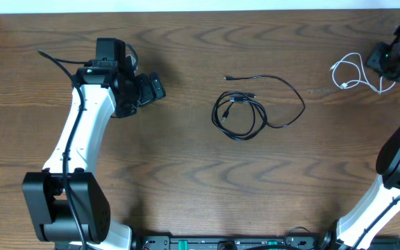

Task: Untangle cables
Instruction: 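Place the white cable at the right table edge with the right gripper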

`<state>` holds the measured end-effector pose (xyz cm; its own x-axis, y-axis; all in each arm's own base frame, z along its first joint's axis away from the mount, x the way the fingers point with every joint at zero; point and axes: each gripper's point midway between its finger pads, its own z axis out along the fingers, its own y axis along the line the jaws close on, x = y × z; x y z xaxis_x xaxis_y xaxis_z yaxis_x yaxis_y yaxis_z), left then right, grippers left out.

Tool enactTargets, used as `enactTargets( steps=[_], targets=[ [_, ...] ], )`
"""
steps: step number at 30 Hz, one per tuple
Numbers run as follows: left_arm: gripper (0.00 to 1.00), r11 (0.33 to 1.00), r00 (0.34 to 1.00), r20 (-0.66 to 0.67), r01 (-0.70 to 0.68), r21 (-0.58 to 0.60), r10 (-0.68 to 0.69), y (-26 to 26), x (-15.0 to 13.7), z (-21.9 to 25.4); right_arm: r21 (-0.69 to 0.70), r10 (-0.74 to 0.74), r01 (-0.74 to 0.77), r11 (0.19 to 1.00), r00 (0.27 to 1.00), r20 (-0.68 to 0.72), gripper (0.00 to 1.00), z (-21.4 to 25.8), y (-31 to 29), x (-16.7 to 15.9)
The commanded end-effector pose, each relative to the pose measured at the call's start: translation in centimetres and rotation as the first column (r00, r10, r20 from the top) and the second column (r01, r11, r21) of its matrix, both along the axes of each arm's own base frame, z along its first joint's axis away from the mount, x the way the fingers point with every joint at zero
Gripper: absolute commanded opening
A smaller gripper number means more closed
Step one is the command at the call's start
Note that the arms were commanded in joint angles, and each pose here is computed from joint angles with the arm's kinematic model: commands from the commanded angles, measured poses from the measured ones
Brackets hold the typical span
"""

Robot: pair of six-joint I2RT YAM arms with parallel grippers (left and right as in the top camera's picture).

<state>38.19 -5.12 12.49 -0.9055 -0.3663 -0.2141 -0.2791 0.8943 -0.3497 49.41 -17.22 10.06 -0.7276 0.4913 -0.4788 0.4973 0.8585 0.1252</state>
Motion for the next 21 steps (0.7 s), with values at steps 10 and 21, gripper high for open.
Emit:
enactTargets(
  steps=[10, 21],
  targets=[
    [0.98, 1.000, 1.000, -0.016, -0.005, 0.014, 0.005, 0.3, -0.2, -0.5, -0.057, -0.082, 0.069, 0.996, 0.962, -0.259, 0.99, -2.6, -1.2, -5.8],
    [0.98, 1.000, 1.000, -0.016, -0.005, 0.014, 0.005, 0.3, -0.2, -0.5, -0.018, -0.028, 0.025, 1.000, 0.981, -0.194, 0.99, 3.0, 0.2, -3.9]
  ],
)
